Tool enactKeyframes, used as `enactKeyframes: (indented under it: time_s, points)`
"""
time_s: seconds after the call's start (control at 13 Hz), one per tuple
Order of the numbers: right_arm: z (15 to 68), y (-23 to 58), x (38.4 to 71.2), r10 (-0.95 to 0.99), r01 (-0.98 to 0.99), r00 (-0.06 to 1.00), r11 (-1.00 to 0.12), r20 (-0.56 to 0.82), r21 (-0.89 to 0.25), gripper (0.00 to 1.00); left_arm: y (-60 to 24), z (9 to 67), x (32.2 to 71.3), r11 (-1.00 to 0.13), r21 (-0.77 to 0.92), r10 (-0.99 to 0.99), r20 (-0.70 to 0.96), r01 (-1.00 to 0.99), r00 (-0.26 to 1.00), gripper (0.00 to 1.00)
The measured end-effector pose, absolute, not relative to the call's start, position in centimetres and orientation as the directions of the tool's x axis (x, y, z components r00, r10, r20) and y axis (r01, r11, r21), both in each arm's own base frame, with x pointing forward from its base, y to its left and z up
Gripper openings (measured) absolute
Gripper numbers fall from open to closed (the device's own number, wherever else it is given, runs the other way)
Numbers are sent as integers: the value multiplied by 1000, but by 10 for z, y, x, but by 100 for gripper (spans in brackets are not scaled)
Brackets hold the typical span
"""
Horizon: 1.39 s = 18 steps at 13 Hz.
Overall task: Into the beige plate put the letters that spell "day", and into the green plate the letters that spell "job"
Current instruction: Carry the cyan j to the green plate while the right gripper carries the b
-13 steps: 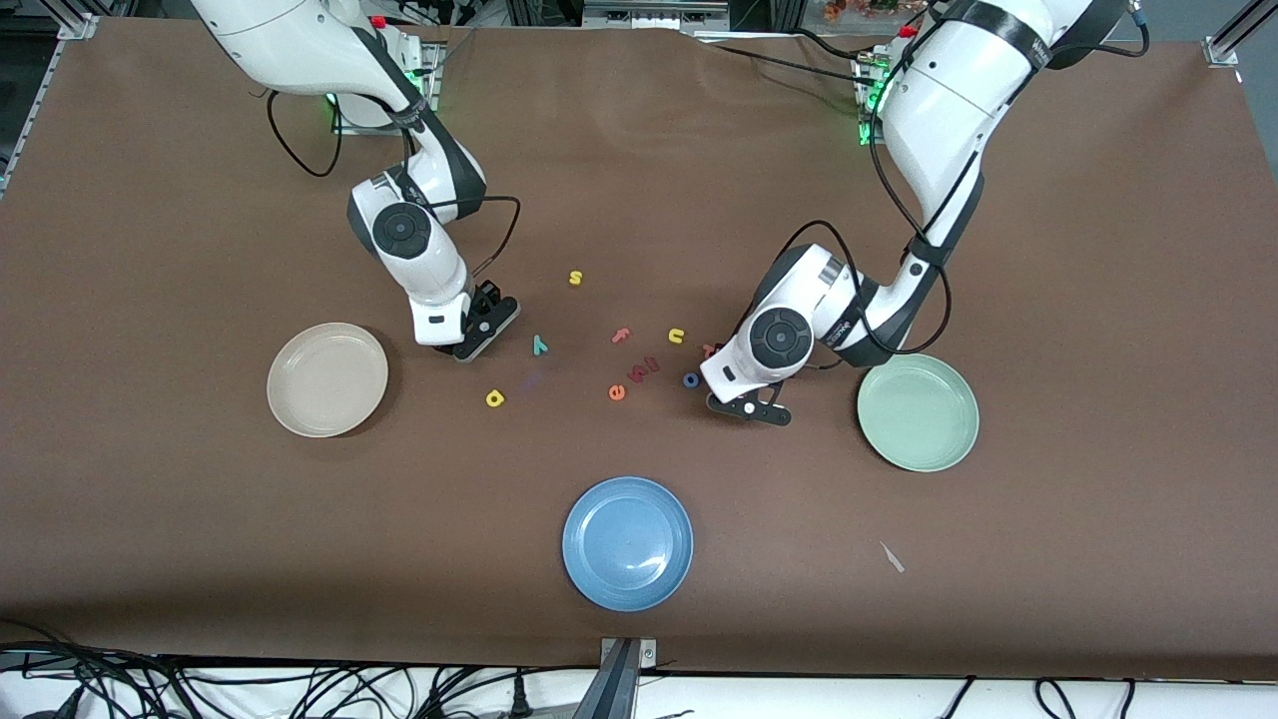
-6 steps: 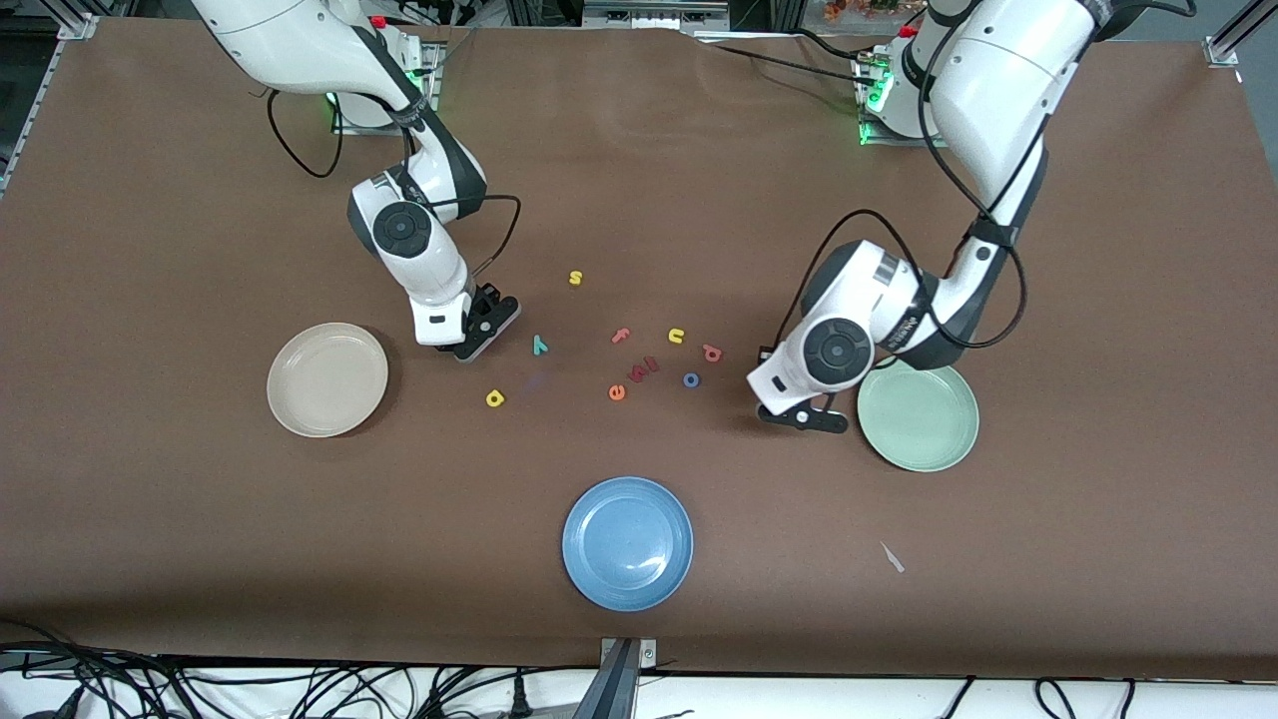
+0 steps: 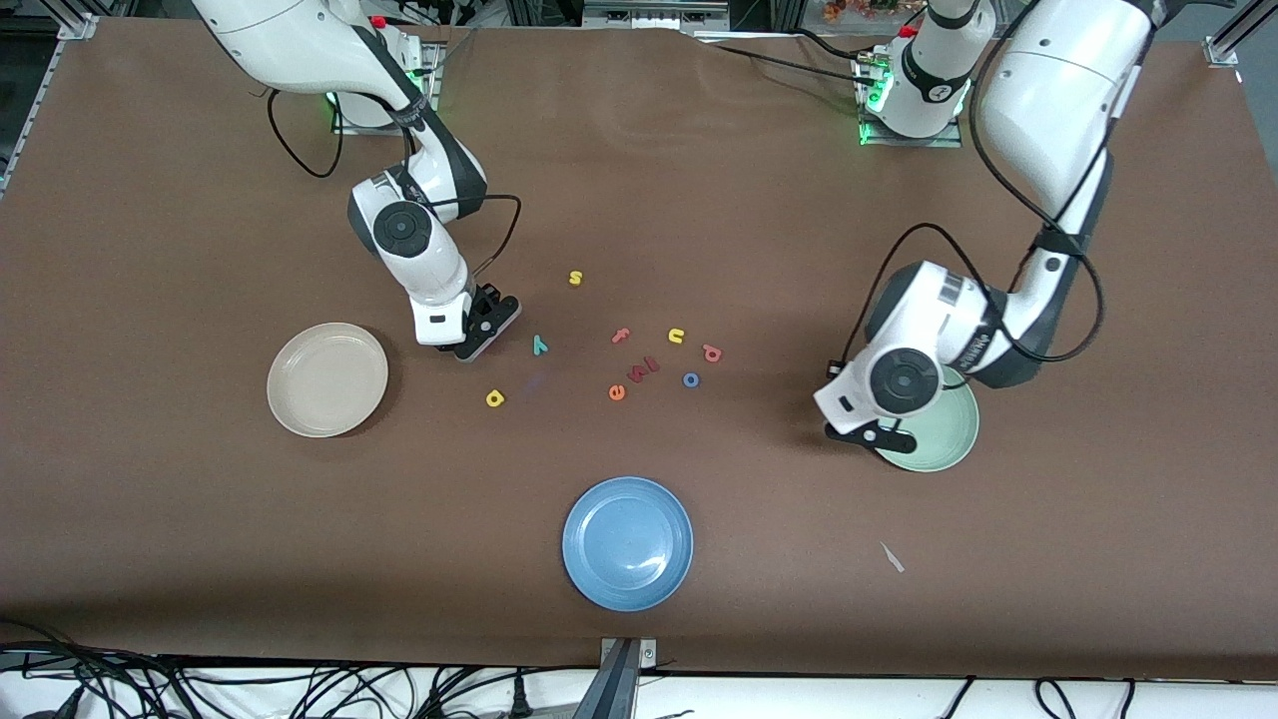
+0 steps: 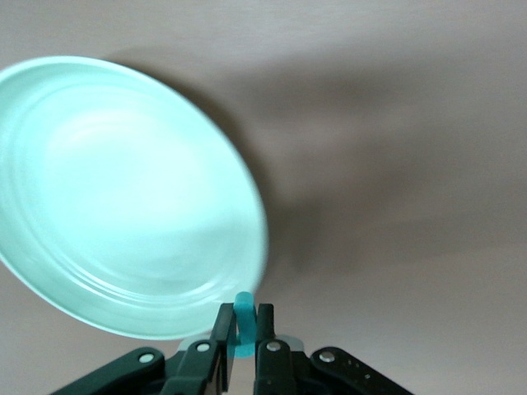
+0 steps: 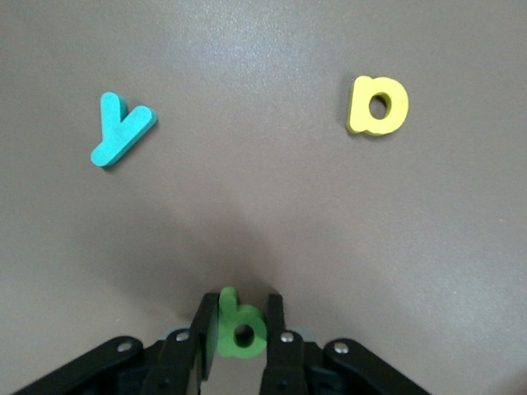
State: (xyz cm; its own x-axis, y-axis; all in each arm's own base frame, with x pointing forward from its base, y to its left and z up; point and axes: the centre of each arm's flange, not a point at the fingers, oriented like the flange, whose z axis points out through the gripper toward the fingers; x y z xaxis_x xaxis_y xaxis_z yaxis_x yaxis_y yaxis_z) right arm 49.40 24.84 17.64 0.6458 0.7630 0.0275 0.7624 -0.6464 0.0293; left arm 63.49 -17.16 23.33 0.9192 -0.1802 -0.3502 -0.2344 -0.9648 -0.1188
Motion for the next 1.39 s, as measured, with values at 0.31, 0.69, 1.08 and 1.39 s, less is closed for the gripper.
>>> enactKeyframes:
  time_s: [0.31, 0.69, 1.08, 1.39]
  points:
    - [178, 249, 496, 765, 765, 643, -644, 20, 29, 27, -110, 226, 649, -955, -57, -253, -353, -290, 901, 11]
    - [230, 251, 528, 746, 753, 656, -658, -115, 28, 27, -90, 186, 648, -956, -21, -266, -359, -293, 894, 11]
    - [257, 220, 544, 704, 718, 692, -694, -158, 50, 27, -84, 172, 646, -957, -10, -268, -354, -291, 896, 15]
    - [268, 163, 561, 634, 656, 749, -751, -193, 75, 27, -85, 174, 647, -956, -10, -270, -349, -292, 897, 56]
